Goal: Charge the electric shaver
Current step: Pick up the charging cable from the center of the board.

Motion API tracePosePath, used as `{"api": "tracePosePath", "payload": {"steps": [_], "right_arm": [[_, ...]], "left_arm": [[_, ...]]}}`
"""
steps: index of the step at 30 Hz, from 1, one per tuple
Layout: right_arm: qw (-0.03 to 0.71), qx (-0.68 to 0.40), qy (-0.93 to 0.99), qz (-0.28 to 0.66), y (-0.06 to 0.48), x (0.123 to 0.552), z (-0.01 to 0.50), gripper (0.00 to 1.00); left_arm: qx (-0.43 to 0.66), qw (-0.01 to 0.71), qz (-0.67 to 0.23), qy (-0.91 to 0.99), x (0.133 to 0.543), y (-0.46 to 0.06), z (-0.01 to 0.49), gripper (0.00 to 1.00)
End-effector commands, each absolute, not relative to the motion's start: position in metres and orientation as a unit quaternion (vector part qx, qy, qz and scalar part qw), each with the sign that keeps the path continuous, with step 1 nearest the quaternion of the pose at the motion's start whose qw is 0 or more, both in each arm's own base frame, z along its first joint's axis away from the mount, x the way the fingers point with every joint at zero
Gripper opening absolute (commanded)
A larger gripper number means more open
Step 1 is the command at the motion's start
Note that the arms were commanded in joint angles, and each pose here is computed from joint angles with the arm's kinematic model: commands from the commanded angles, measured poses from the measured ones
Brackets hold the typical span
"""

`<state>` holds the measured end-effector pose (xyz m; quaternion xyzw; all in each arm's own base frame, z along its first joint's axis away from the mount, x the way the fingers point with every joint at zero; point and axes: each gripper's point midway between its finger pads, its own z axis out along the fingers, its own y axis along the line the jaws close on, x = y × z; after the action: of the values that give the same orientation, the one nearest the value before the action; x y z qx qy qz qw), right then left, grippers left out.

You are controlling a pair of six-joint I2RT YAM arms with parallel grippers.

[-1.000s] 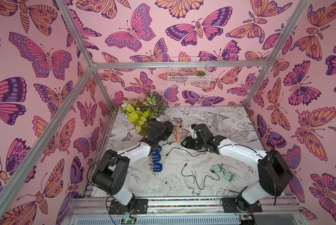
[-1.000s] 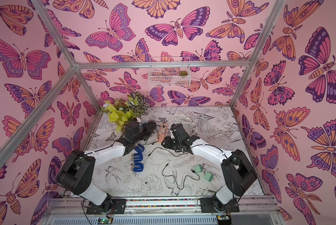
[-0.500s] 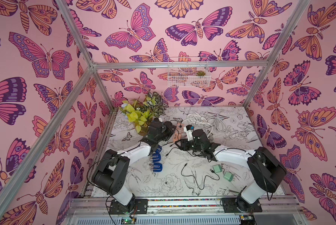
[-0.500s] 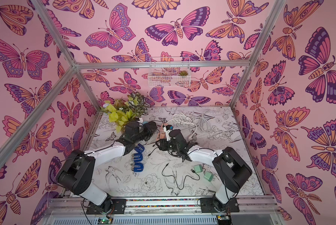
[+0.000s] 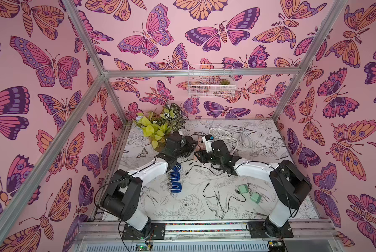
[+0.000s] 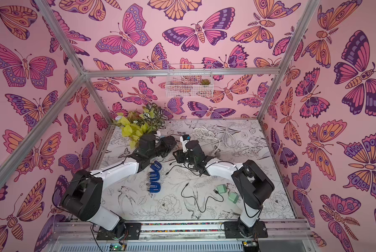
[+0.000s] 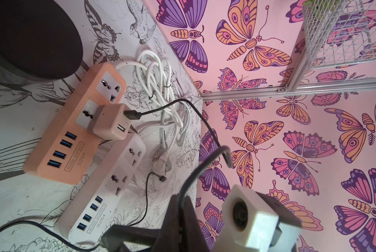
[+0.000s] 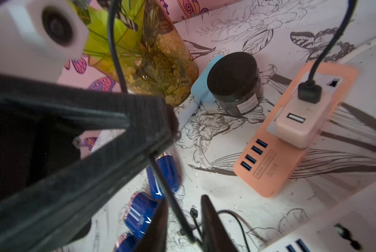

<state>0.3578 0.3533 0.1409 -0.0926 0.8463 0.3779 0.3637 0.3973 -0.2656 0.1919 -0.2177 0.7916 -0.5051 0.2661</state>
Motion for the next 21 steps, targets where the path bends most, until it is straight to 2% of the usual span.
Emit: {"api": "tracePosePath", "payload": {"steps": [1,2,3,5,6,9,13,21], "right_arm": [[0.367,-0.076,0.838,0.396,0.356,0.363,0.157,0.04],[0.366,-0.066,0.835,0.404,0.355,0.364,0.164,0.0],[0.367,-0.058,0.833,0.411,0.353,0.364,0.17,0.0],[0.371,-0.03,0.823,0.429,0.346,0.365,0.187,0.0],[0.374,-0.012,0.817,0.44,0.341,0.368,0.195,0.0],[0.382,0.029,0.794,0.472,0.329,0.374,0.218,0.0],[0.381,0.068,0.767,0.512,0.319,0.382,0.241,0.0],[0.381,0.075,0.74,0.549,0.315,0.374,0.268,0.0]], "left_arm": [[-0.196,0.274,-0.513,0.789,0.394,-0.267,0.215,0.0],[-0.195,0.275,-0.514,0.789,0.393,-0.267,0.219,0.02],[-0.195,0.275,-0.514,0.789,0.392,-0.266,0.222,0.1],[-0.205,0.272,-0.506,0.792,0.387,-0.261,0.229,0.36],[-0.214,0.271,-0.501,0.794,0.384,-0.257,0.233,0.44],[-0.252,0.266,-0.483,0.796,0.372,-0.241,0.239,0.59],[-0.315,0.243,-0.456,0.796,0.349,-0.218,0.24,0.65],[-0.413,0.153,-0.463,0.769,0.33,-0.207,0.23,0.63]]}}
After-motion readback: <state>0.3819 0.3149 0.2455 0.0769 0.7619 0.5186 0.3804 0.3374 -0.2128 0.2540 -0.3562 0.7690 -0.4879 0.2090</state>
